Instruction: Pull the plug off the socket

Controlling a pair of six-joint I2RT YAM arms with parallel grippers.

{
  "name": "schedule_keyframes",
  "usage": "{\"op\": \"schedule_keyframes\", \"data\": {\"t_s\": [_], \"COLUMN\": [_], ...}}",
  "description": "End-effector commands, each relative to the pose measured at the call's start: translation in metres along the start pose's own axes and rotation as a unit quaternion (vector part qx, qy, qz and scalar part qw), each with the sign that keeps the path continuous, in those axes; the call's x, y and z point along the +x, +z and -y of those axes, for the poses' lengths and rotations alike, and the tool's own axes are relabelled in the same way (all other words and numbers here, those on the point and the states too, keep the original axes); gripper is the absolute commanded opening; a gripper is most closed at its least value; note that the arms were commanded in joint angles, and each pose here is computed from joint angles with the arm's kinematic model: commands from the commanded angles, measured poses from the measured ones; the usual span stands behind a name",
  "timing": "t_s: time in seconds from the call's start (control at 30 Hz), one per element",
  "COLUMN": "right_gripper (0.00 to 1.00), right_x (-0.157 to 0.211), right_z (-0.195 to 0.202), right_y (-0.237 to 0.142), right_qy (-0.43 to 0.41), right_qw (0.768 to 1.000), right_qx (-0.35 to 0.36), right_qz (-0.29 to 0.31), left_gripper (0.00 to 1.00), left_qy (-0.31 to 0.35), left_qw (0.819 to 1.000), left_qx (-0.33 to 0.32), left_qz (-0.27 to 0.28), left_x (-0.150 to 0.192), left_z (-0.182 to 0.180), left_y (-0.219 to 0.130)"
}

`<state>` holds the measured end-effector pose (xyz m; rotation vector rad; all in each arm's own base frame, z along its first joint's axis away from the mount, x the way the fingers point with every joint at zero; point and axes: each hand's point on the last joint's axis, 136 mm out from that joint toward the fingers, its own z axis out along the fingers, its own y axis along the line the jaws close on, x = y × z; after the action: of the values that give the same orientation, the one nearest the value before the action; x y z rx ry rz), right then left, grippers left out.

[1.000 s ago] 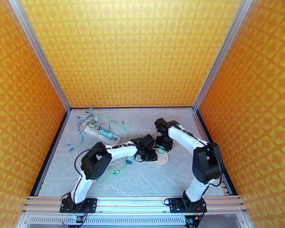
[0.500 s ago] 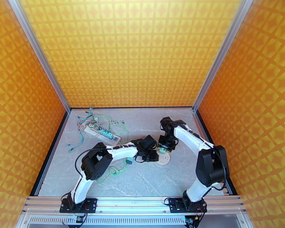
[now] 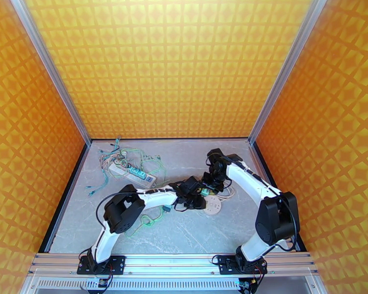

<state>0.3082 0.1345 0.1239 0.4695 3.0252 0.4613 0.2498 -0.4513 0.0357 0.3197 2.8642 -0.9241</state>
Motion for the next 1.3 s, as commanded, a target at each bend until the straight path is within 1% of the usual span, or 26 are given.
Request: {"op": "schedule_keyframes", "data": {"t_s": [0.0,0.07,0.17,0.27,0.4,0.47,0.57,0.63,0.73,0.77,0.8,0.9,1.0,1.03,1.13,1.17,1.27], "right_gripper": [0.31,0.31,0.31,0.3,0.31,0.32,0.31,0.31,0.31,0.31,0.31,0.32,0.36,0.39,0.57,0.62,0.71], "right_x": [-0.03,-0.043,-0.063,-0.084,-0.115,-0.131,-0.153,-0.166,-0.181,-0.185,-0.188,-0.194,-0.194,-0.192,-0.185,-0.183,-0.175], "right_z": [-0.019,-0.026,-0.032,-0.038,-0.041,-0.04,-0.036,-0.032,-0.029,-0.027,-0.026,-0.022,-0.018,-0.016,-0.013,-0.012,-0.015], "right_y": [-0.021,-0.023,-0.022,-0.019,-0.014,-0.008,0.002,0.013,0.034,0.041,0.047,0.061,0.072,0.076,0.08,0.078,0.065], "right_qy": [-0.025,-0.028,-0.031,-0.036,-0.043,-0.043,-0.041,-0.046,-0.06,-0.064,-0.066,-0.069,-0.071,-0.071,-0.074,-0.075,-0.082], "right_qw": [0.997,0.994,0.99,0.982,0.97,0.964,0.955,0.951,0.949,0.949,0.949,0.948,0.948,0.95,0.953,0.953,0.953], "right_qx": [-0.026,-0.035,-0.041,-0.048,-0.039,-0.027,-0.005,0.015,0.041,0.049,0.056,0.068,0.069,0.069,0.069,0.068,0.057], "right_qz": [0.073,0.098,0.135,0.18,0.234,0.261,0.295,0.306,0.306,0.305,0.303,0.304,0.302,0.297,0.286,0.286,0.287], "left_gripper": [0.38,0.46,0.52,0.61,0.69,0.74,0.79,0.85,0.92,0.98,0.99,0.99,0.99,0.99,0.99,0.99,0.99], "left_qy": [-0.03,-0.019,-0.004,0.002,-0.001,-0.002,-0.008,-0.016,-0.027,-0.033,-0.038,-0.052,-0.07,-0.076,-0.088,-0.092,-0.094], "left_qw": [0.98,0.986,0.989,0.991,0.992,0.991,0.988,0.985,0.98,0.977,0.975,0.969,0.964,0.962,0.959,0.958,0.956], "left_qx": [-0.18,-0.161,-0.148,-0.131,-0.118,-0.116,-0.117,-0.121,-0.127,-0.13,-0.132,-0.139,-0.146,-0.148,-0.153,-0.156,-0.162], "left_qz": [-0.073,-0.045,-0.009,0.018,0.051,0.072,0.103,0.122,0.154,0.164,0.173,0.196,0.211,0.215,0.222,0.223,0.228], "left_x": [0.048,0.03,0.013,0.003,-0.004,-0.006,-0.007,-0.006,-0.002,0.001,0.003,0.011,0.019,0.021,0.026,0.027,0.024], "left_z": [-0.092,-0.074,-0.054,-0.041,-0.034,-0.033,-0.036,-0.042,-0.051,-0.055,-0.059,-0.071,-0.084,-0.089,-0.099,-0.103,-0.111], "left_y": [-0.02,-0.044,-0.078,-0.108,-0.146,-0.168,-0.2,-0.22,-0.248,-0.256,-0.263,-0.281,-0.292,-0.294,-0.299,-0.3,-0.303]}}
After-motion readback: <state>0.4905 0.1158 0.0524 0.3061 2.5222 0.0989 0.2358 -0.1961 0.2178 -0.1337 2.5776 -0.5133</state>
